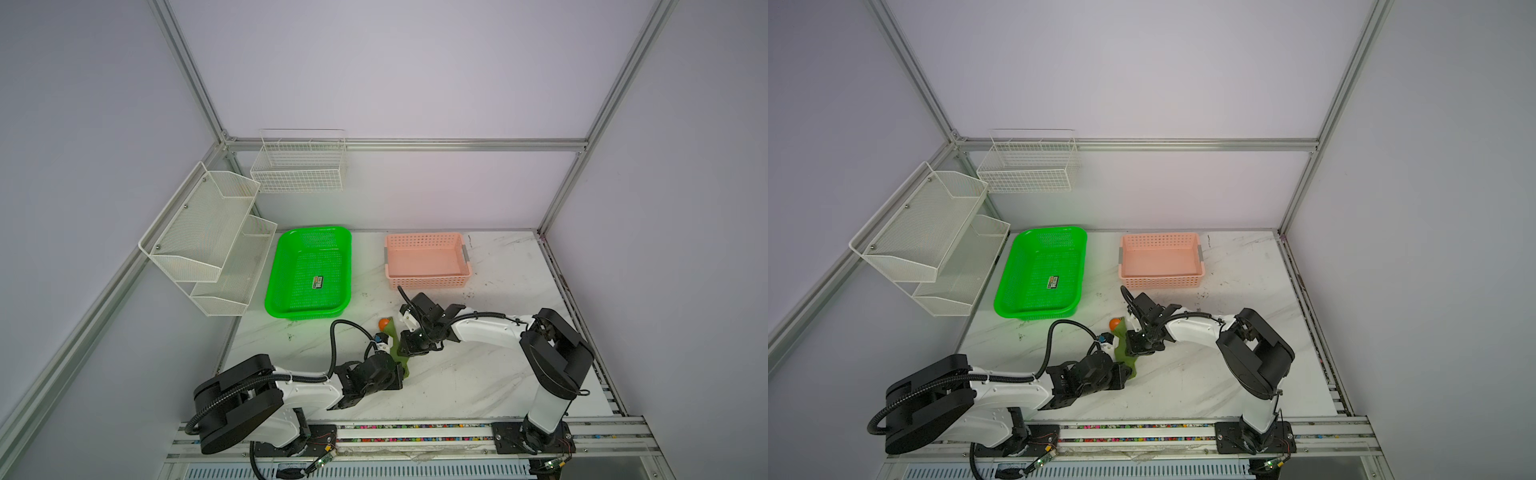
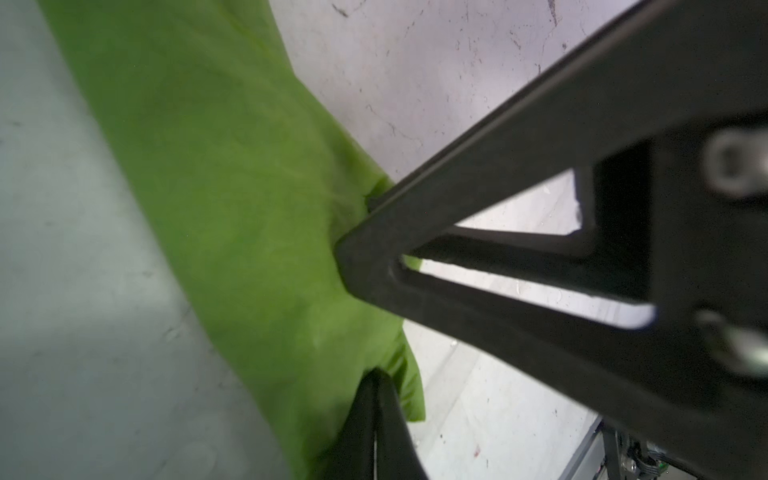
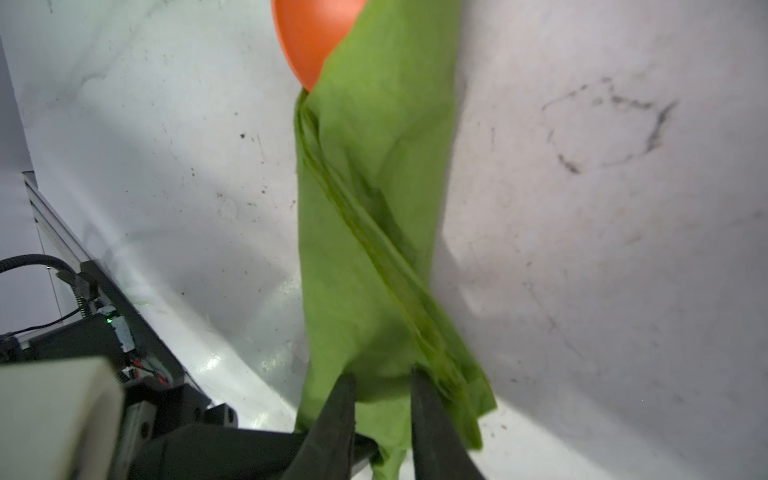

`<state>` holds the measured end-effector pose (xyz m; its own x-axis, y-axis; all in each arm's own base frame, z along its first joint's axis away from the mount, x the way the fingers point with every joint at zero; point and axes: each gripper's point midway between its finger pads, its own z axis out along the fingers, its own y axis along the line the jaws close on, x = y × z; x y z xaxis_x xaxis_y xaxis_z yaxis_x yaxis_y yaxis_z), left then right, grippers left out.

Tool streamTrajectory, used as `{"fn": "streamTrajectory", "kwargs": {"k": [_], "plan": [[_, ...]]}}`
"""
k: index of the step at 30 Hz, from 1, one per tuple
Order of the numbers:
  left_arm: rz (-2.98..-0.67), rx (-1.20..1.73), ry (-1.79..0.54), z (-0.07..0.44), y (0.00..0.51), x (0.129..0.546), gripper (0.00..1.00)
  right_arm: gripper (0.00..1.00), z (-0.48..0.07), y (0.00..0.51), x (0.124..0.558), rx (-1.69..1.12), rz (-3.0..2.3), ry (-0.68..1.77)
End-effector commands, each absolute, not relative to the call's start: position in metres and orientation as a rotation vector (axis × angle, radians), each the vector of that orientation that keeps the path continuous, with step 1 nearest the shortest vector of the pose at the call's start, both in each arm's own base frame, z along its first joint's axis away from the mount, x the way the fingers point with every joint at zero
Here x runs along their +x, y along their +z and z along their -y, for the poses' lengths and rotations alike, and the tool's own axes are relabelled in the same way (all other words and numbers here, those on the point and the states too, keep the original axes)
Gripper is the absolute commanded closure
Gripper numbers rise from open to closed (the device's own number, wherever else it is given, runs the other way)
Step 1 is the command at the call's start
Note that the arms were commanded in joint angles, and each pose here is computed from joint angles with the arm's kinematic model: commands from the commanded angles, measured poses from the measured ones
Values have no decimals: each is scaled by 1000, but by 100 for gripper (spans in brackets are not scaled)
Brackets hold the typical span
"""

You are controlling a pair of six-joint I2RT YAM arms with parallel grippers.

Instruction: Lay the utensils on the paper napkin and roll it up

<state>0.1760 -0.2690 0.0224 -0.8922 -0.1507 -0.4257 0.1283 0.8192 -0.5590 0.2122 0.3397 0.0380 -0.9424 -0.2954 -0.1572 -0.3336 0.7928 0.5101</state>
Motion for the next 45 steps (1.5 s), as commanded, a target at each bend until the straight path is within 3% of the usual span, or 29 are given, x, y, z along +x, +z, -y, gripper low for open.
{"fn": "streamTrajectory", "kwargs": {"k": [1,7,16,25,36,45], "plan": [[-2742,-32,-499,207,-29,147,93,73,-332,17,207,-500,-2948,819],[-2692,-39,-571,210,-15,149,90,73,-325,-3,203,-491,-2986,767],[-2465,-71,-778,211,46,161,69,84,-317,-18,203,-473,-3013,698],[-2198,-186,-729,175,104,189,56,89,-308,-25,201,-448,-3025,648],[-2233,-104,-779,200,114,231,54,89,-309,-24,200,-440,-3023,652],[-2232,-29,-916,232,120,236,63,93,-311,-23,199,-435,-3020,666]]}}
